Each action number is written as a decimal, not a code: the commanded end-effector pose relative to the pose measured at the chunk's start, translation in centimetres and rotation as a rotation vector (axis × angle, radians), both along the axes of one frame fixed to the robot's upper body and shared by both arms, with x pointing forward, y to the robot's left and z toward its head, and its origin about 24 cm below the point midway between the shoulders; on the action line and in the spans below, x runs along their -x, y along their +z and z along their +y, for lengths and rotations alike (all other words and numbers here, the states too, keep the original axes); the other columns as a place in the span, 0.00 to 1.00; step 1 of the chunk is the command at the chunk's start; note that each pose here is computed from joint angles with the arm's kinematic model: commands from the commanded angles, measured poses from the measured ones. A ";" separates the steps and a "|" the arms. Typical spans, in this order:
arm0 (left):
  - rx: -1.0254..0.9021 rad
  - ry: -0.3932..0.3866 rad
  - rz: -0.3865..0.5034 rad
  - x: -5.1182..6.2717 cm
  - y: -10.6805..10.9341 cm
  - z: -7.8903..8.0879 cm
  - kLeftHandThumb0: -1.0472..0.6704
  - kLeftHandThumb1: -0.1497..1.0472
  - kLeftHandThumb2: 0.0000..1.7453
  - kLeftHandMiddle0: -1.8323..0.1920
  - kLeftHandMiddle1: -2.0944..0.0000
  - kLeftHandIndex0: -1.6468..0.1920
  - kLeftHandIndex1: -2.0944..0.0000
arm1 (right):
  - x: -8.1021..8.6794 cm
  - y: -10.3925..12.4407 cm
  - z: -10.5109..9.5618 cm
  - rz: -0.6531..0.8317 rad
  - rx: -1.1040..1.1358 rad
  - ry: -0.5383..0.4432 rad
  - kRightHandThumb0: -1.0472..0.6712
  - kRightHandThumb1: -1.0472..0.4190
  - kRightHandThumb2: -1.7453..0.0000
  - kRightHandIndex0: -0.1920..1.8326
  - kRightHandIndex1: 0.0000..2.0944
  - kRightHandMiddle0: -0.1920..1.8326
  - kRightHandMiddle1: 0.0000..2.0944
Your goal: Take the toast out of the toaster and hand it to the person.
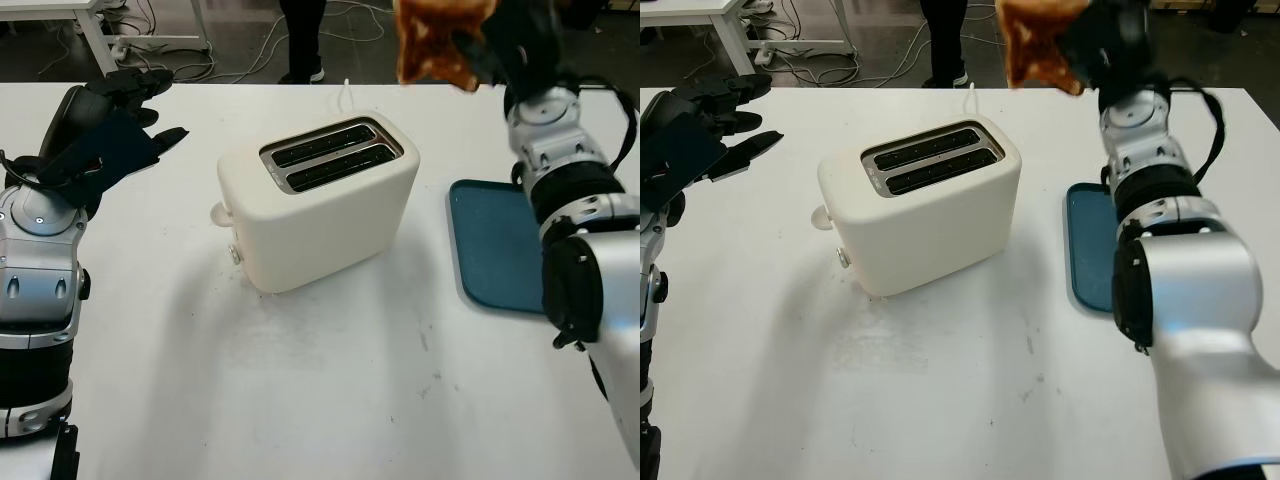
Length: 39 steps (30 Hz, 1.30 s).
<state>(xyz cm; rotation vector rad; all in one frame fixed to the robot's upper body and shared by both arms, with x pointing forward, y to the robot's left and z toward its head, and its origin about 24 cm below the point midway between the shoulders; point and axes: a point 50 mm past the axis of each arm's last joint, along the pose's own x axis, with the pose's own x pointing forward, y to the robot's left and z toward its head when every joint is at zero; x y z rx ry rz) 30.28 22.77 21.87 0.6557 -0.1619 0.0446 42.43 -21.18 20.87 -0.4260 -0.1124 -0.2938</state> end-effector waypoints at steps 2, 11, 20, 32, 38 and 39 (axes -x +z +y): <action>0.003 -0.001 -0.006 0.1 0.1 0.1 0.35 0.89 0.16 0.74 0.79 0.64 1.00 | 0.0 -1.0 0.1 0.031 -0.098 -0.039 0.49 0.09 0.83 0.44 0.83 0.27 0.76; 0.000 0.001 0.000 0.1 0.1 0.0 0.35 0.89 0.16 0.74 0.79 0.64 1.00 | 0.1 -2.5 0.2 0.105 -0.086 -0.066 0.50 0.09 0.83 0.45 0.83 0.29 0.83; -0.008 -0.002 -0.005 0.1 0.2 0.0 0.34 0.89 0.16 0.74 0.79 0.64 1.00 | 0.2 -3.1 0.2 0.117 -0.093 -0.053 0.51 0.09 0.82 0.45 0.83 0.26 0.83; -0.012 -0.003 0.001 0.1 0.1 -0.1 0.34 0.89 0.17 0.74 0.79 0.64 1.00 | 0.4 -4.4 0.4 0.147 -0.101 -0.046 0.50 0.09 0.82 0.47 0.83 0.27 0.83; -0.013 -0.001 -0.005 0.2 0.1 0.0 0.34 0.89 0.17 0.74 0.79 0.63 1.00 | 0.4 -4.3 0.5 0.137 -0.093 -0.037 0.50 0.09 0.82 0.48 0.83 0.29 0.83; -0.009 0.000 -0.004 0.2 0.1 0.0 0.34 0.89 0.17 0.74 0.79 0.64 1.00 | 0.4 -4.3 0.5 0.135 -0.094 -0.037 0.50 0.09 0.83 0.49 0.83 0.30 0.83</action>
